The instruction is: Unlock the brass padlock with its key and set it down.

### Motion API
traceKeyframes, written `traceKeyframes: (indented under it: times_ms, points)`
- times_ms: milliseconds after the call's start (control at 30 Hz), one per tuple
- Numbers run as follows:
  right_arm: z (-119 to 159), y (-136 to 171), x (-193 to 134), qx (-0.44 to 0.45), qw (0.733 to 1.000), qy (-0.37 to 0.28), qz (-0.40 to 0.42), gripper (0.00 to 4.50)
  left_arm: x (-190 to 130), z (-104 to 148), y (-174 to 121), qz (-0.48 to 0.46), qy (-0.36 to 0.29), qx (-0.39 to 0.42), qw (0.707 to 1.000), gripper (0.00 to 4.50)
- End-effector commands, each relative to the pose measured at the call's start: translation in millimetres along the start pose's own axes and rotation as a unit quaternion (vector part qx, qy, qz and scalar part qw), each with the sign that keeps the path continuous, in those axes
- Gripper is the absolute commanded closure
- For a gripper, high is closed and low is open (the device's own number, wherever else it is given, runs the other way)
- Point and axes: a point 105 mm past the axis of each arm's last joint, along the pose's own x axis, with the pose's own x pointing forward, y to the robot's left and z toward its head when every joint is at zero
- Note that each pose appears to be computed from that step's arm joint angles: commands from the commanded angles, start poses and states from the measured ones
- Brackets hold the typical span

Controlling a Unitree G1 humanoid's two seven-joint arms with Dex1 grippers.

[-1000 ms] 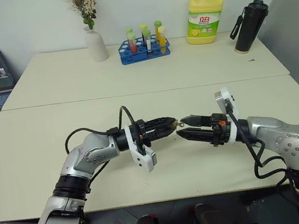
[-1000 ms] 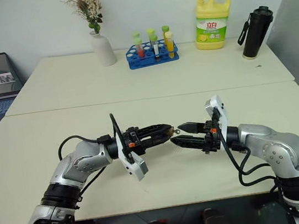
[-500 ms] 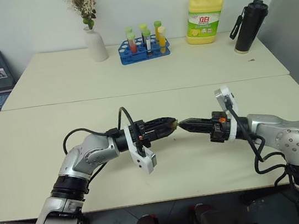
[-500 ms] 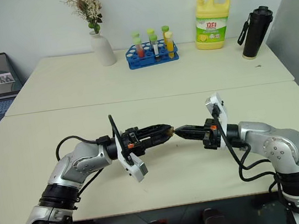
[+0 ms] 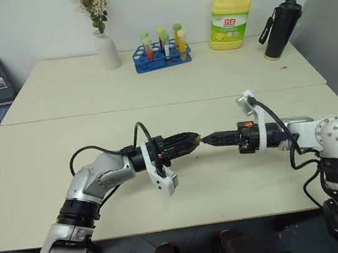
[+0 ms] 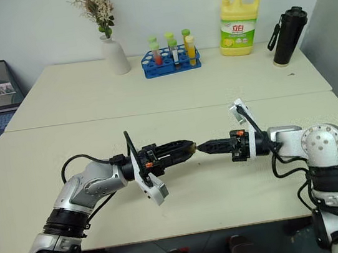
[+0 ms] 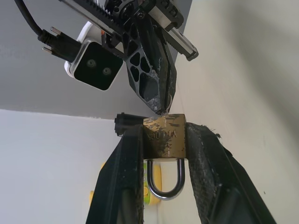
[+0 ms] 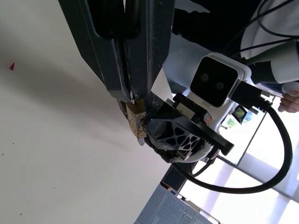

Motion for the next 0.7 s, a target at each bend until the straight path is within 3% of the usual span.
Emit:
traceKeyframes:
  times_ms: [33, 700]
  points:
    - [12.0, 5.0, -4.6, 0.02, 1.0, -0.021, 0.008, 4.5, -0.5, 5.0, 4.2, 0.006, -0.008, 0.015, 1.0, 3.58]
    - [15.3, 9.5, -2.1, 0.114, 0.993, -0.034, 0.006, 4.5, -1.1, 9.2, 0.3, 0.002, -0.014, 0.025, 1.0, 3.58]
